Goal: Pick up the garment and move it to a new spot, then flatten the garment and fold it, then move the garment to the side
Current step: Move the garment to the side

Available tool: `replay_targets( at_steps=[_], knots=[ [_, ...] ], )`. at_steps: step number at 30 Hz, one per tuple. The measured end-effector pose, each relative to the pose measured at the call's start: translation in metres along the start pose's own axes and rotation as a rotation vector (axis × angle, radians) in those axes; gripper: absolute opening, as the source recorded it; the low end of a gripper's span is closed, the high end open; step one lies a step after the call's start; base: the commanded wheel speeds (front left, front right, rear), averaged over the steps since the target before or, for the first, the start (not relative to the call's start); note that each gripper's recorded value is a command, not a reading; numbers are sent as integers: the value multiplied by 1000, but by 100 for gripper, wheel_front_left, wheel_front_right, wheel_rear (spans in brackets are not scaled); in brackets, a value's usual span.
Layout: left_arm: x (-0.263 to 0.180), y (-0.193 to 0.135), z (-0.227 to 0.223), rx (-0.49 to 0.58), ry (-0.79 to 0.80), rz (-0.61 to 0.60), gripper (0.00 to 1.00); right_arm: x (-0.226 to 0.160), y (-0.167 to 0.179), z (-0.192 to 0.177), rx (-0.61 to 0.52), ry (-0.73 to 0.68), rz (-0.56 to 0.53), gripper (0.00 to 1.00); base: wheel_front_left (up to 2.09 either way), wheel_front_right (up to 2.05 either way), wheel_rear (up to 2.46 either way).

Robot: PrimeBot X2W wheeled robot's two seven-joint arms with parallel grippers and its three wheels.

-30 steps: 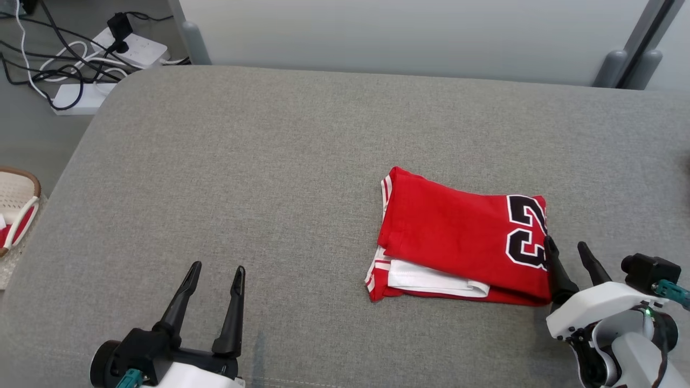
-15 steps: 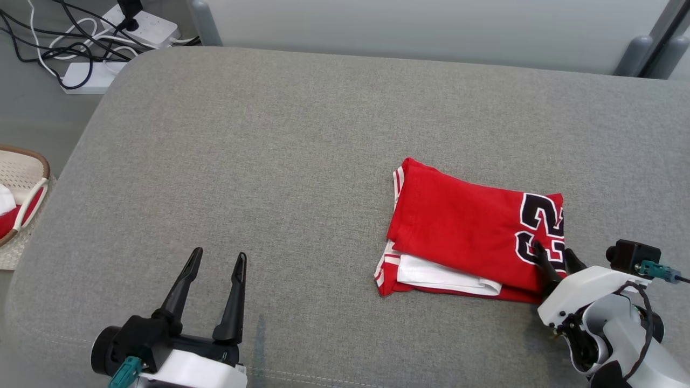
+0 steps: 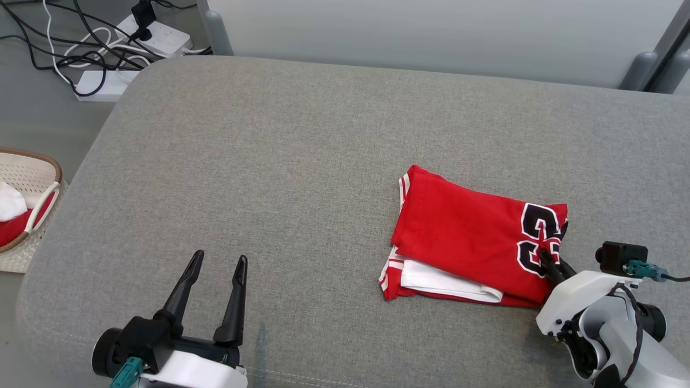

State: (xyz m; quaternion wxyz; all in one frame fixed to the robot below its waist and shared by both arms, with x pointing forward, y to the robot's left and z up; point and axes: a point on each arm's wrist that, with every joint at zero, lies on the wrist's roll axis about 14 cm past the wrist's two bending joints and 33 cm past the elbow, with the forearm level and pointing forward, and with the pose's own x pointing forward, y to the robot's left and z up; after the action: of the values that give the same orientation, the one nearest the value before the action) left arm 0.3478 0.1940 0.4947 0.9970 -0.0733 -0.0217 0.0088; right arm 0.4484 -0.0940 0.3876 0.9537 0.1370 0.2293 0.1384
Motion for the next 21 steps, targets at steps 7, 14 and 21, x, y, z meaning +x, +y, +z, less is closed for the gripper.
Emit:
replay_targets(
  at_steps=[7, 14, 21],
  knots=[
    [-1, -3, 4, -2, -14, -9, 100, -3, 3, 13, -32, -42, 10, 0, 0, 0, 0],
    [5, -16, 6, -7, -22, -51, 100, -12, -11, 18, -43, -64, -19, 0, 0, 0, 0],
    [18, -39, 0, -16, -8, -124, 100, -26, -35, 39, -45, -138, -72, 0, 0, 0, 0]
  ],
)
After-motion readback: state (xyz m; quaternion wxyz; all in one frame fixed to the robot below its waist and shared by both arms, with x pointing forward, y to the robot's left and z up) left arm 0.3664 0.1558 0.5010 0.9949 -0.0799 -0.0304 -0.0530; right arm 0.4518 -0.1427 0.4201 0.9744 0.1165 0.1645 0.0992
